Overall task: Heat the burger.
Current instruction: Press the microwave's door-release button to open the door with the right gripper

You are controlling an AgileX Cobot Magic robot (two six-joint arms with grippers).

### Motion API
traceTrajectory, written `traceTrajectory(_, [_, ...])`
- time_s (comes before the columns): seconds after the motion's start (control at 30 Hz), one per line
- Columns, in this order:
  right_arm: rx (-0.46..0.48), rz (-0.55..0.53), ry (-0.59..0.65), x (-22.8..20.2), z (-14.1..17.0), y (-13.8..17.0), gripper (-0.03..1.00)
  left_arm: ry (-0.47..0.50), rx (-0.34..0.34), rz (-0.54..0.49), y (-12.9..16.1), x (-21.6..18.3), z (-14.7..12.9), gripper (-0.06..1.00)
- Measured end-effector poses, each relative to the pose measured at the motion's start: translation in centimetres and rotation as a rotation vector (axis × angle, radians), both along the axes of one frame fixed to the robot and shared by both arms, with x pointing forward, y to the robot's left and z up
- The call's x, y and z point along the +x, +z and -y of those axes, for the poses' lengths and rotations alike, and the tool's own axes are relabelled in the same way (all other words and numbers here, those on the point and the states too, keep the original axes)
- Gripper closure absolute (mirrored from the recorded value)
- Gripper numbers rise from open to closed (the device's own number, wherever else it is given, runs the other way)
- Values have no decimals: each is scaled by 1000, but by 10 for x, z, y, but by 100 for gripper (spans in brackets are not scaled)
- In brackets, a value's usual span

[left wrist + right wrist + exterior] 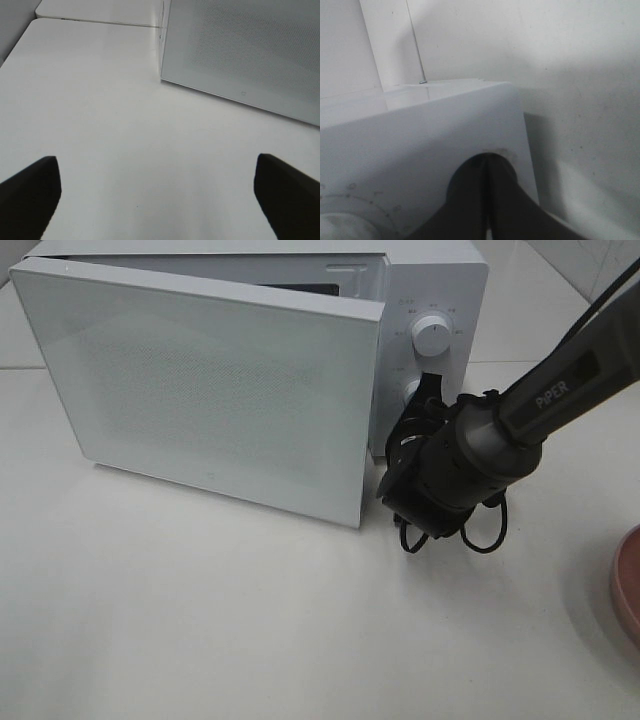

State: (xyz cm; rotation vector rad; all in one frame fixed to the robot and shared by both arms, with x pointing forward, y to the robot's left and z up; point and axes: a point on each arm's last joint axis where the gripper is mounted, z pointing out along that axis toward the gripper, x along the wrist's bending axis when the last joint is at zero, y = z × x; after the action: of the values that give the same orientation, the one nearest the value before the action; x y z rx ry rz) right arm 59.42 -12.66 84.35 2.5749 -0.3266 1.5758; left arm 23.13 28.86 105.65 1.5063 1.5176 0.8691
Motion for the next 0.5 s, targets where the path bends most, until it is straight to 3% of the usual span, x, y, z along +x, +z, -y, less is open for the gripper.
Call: traceTrajectory(0.5, [-2, -9, 0, 0, -2, 1, 95, 0, 0, 0, 0, 0, 0, -2])
